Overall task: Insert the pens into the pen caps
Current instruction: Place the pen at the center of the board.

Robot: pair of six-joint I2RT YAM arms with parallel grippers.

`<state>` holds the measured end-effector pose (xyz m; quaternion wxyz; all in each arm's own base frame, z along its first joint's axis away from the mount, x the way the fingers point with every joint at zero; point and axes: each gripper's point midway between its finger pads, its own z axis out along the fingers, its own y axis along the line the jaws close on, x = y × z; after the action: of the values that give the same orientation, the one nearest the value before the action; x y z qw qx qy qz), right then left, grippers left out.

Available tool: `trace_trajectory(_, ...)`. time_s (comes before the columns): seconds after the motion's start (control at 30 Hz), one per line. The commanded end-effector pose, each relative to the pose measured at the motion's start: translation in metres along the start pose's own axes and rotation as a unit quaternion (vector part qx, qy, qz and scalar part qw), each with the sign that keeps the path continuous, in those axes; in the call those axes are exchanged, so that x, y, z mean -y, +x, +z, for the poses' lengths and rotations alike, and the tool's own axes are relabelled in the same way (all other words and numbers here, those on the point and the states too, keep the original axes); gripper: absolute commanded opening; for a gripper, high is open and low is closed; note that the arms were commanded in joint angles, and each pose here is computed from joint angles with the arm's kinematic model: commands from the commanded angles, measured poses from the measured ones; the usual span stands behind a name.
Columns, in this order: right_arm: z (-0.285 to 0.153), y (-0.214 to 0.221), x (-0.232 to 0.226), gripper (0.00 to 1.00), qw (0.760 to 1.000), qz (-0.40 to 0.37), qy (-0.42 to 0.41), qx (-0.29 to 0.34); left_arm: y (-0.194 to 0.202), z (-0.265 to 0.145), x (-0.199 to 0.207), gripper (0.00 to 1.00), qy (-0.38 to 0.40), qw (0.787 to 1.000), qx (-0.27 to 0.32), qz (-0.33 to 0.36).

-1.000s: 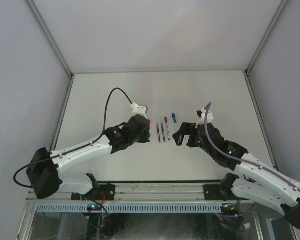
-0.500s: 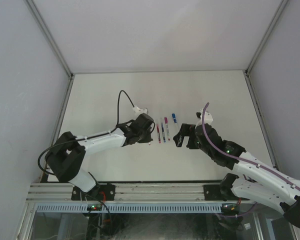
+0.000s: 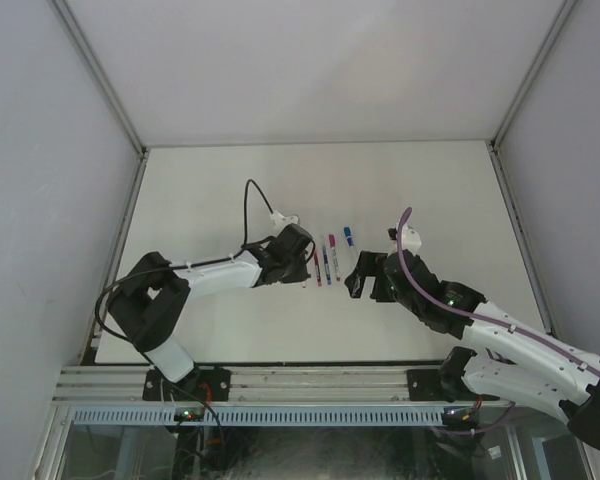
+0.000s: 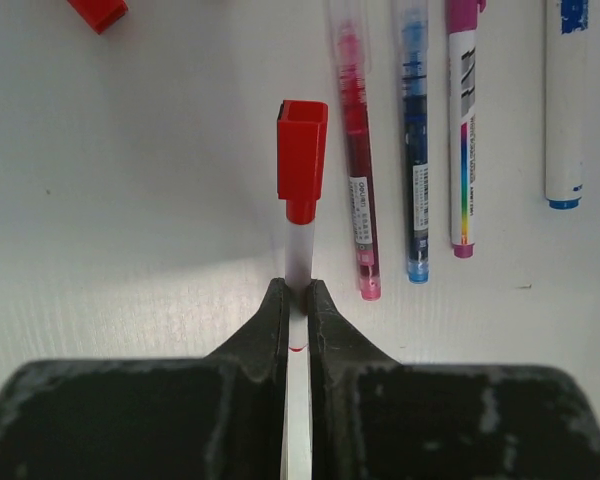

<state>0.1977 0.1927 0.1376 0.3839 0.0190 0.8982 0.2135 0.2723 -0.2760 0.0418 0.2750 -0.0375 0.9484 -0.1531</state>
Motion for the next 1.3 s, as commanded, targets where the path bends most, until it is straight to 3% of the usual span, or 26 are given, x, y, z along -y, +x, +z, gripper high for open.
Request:
trace_trajectory(0.0, -0.002, -0.008, -0.007, 0.96, 1.0, 0.009, -0.004, 0.021, -0.024, 0.003, 0.019, 0.07, 0.021, 0.999, 0.027, -0.026)
trace_trajectory(0.63, -0.005, -0.009, -0.01, 0.96, 1.0, -0.007, -0.015, 0.025, -0.024, 0.011, 0.011, 0.27, 0.024, 0.998, 0.024, -0.045)
trace_trajectory(0.93, -0.017, -0.034, -0.01, 0.98, 0.995, -0.059, -0.034, 0.074, -0.063, -0.049, 0.014, 0.32, 0.062, 0.993, 0.102, -0.014)
trace_trajectory(1.1, -0.022, -0.042, -0.026, 0.88, 0.993, -0.05, -0.077, 0.079, -0.079, -0.085, 0.003, 0.32, 0.083, 0.987, 0.137, 0.0)
trace_trajectory(1.27, -0.01, -0.049, -0.037, 0.87, 0.993, -0.071, -0.068, 0.064, -0.09, -0.121, -0.026, 0.36, 0.068, 0.984, 0.163, 0.033)
